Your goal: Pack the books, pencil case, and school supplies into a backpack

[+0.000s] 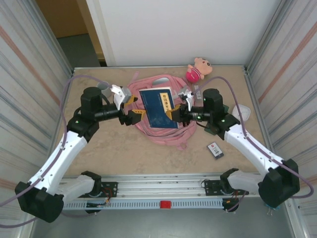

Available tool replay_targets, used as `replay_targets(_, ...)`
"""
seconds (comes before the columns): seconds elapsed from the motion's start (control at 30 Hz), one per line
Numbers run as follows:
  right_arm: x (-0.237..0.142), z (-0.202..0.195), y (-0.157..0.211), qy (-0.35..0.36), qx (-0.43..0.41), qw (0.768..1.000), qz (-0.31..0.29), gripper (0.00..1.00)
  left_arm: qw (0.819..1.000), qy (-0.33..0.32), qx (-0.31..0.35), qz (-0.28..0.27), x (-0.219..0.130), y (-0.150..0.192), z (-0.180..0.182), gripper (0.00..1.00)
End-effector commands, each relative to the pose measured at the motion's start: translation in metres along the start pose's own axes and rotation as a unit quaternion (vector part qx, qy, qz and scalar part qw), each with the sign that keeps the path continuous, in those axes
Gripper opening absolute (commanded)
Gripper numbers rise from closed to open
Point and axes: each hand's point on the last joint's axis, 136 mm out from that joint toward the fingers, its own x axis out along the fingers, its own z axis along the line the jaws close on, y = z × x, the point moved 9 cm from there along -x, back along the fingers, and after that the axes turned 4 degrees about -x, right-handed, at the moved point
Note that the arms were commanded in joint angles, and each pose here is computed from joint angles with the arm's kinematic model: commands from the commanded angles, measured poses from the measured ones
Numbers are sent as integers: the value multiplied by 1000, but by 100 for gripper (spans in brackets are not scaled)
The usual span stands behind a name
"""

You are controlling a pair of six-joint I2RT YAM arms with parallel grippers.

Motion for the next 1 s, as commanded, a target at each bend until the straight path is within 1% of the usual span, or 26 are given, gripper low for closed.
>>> replay_targets(0.0,-14,1,11,69,-145,984,79,0,989,0,126,78,-7,10,-9,83)
replay_targets(0.07,-13,7,24,66,-221,967,110,0,982,25,163,92,-5,13,-14,84)
replay_targets(0.1,-11,9,29,72,-245,960,118,0,979,25,173,99,-3,14,-15,84)
replay_targets(0.17,-9,15,39,61,-293,944,136,0,974,26,190,118,1,18,-17,85)
replay_targets(0.23,-8,19,42,52,-317,936,145,0,969,35,200,137,5,23,-20,86)
replay_targets(0.3,-6,23,43,39,-330,932,148,0,963,57,211,154,12,27,-25,87)
replay_targets(0.37,-3,26,43,27,-330,932,147,0,958,73,218,172,19,31,-29,87)
replay_targets(0.43,-1,27,42,14,-325,934,146,0,956,93,216,177,29,32,-33,85)
replay_targets(0.5,2,30,41,-1,-323,936,142,0,955,116,210,173,38,32,-36,79)
replay_targets(0.53,3,32,39,-9,-323,936,138,0,955,127,206,171,42,31,-38,73)
replay_targets(0.57,4,34,37,-14,-323,936,136,0,955,139,205,165,45,30,-39,65)
replay_targets(0.6,4,36,37,-18,-324,936,134,1,956,155,198,155,48,28,-41,48)
replay_targets(0.67,2,38,34,-19,-320,939,124,6,960,169,182,131,51,23,-43,19)
replay_targets(0.7,-1,39,34,-14,-317,941,118,11,961,174,178,120,51,21,-43,8)
replay_targets(0.73,-5,38,35,-10,-312,944,110,19,962,179,174,109,49,20,-42,0)
replay_targets(0.77,-10,37,35,-7,-307,946,101,27,965,180,166,99,47,19,-40,0)
replay_targets(0.8,-17,34,37,-4,-295,951,88,36,967,188,151,80,43,17,-36,0)
replay_targets(0.83,-28,33,34,7,-285,957,61,47,969,203,129,55,38,13,-32,0)
replay_targets(0.93,-56,23,36,44,-231,972,-16,61,970,234,72,-7,26,4,-17,0)
replay_targets(0.97,-64,21,37,51,-218,974,-42,65,968,239,66,-20,23,3,-15,0)
